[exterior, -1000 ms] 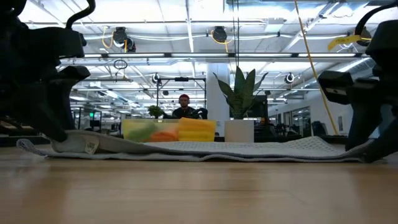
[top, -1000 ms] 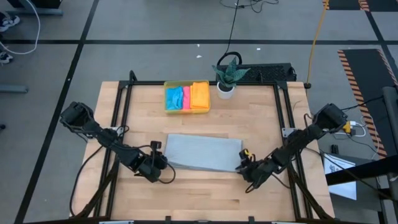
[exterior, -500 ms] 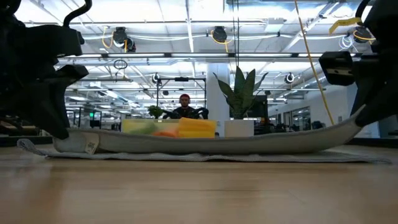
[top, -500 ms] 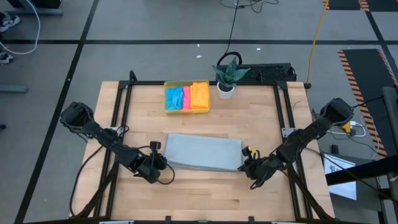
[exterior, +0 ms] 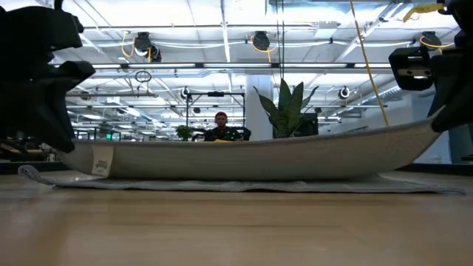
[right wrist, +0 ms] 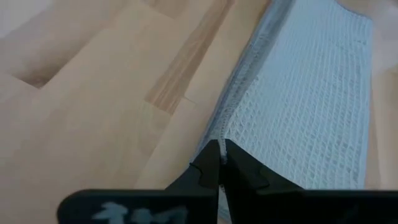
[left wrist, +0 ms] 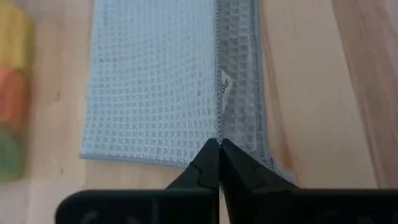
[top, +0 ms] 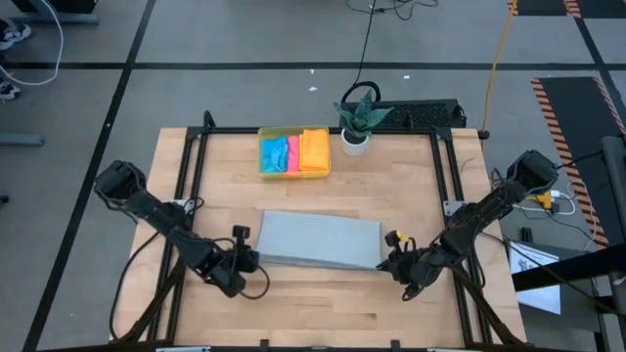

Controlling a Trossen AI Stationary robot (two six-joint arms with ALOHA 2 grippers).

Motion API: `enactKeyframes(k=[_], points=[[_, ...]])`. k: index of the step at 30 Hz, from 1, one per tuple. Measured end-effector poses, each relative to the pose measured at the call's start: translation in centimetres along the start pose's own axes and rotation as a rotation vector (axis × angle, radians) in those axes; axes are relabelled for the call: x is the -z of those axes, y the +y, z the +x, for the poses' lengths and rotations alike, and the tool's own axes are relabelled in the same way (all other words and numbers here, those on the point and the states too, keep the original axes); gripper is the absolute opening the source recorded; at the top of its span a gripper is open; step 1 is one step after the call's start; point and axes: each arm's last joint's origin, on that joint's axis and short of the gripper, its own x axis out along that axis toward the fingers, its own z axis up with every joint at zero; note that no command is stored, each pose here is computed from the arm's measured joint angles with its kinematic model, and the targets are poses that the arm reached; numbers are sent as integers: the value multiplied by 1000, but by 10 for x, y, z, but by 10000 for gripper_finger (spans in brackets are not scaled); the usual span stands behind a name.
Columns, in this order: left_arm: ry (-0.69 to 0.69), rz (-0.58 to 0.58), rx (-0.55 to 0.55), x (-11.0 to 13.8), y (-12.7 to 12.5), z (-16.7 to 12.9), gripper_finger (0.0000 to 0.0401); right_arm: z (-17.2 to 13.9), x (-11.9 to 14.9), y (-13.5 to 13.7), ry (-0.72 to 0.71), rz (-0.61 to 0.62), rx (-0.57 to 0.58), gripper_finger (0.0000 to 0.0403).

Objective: Fold microfiber towels
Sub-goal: Fold the gray microfiber cloth

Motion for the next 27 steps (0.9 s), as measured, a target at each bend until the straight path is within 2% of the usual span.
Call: enactKeyframes(k=[6,12,17,22,27], points=[[-38,24,-21,3,-7,-6,4,1,0,1,3,4,-1,2],[-60,-15,8,4,-15,-11,4,3,4,1,2,12,0,2],[-107,-53,47,-1,-19,-11,7,7,25,1,44,56,7,2],[-93,-4,102,-2,-31,1,4,9,40,2,-30,99,-3,2],[-90,-7,112,-2,-36,8,9,9,46,1,-52,93,-4,2]])
